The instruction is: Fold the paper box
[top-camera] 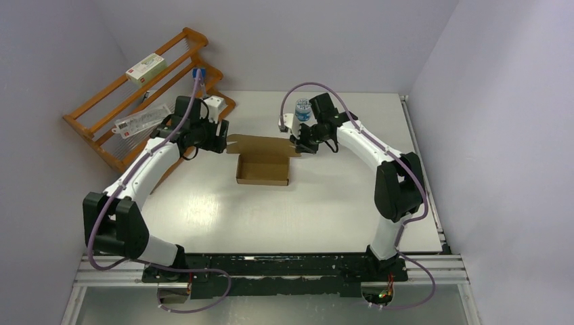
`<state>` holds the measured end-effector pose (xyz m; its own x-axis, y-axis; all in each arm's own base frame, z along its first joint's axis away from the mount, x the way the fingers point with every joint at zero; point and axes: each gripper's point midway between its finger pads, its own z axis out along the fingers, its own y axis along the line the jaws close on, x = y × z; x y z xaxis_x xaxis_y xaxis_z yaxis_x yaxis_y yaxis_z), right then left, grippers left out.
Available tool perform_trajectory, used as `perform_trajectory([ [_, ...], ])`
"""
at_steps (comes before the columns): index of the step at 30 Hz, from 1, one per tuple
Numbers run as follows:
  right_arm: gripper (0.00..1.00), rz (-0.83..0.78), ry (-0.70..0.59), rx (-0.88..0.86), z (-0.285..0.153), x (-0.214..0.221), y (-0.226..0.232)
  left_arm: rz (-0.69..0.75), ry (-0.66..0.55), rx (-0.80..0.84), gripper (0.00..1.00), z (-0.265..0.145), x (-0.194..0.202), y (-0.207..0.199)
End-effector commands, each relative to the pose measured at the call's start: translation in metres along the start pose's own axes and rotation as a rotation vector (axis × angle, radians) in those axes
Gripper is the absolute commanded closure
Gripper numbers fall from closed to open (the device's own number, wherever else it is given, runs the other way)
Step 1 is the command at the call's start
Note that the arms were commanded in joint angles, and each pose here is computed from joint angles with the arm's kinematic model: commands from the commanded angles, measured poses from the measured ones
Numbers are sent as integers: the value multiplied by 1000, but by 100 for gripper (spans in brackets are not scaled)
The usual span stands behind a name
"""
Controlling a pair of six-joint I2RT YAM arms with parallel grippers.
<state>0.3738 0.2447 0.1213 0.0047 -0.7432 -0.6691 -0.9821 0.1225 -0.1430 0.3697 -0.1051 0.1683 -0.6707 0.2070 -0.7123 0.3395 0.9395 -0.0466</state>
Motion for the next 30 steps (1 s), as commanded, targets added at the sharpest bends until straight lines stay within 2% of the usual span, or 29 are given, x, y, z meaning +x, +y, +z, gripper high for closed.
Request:
perform_trajectory([
  [1,94,-35,-14,-44,-4,1,-1,136,-72,52,25,12,-19,0],
  [6,88,-42,-36,-33,-9,-5,-5,317,-187,144,24,12,-36,-14],
  [8,81,-36,-41,-18,-10,-7,-7,383,-227,173,25,11,-36,-19],
  [12,65,-32,-50,4,-18,-13,-8,474,-221,244,26,9,-26,-29],
  [16,56,-40,-73,33,-25,-21,-11,523,-218,265,27,10,-20,-31],
  [23,55,-30,-85,37,-21,-30,-6,553,-175,319,32,21,-12,-37],
  [30,61,-26,-71,17,-14,-29,1,569,-148,357,39,34,-8,-41],
])
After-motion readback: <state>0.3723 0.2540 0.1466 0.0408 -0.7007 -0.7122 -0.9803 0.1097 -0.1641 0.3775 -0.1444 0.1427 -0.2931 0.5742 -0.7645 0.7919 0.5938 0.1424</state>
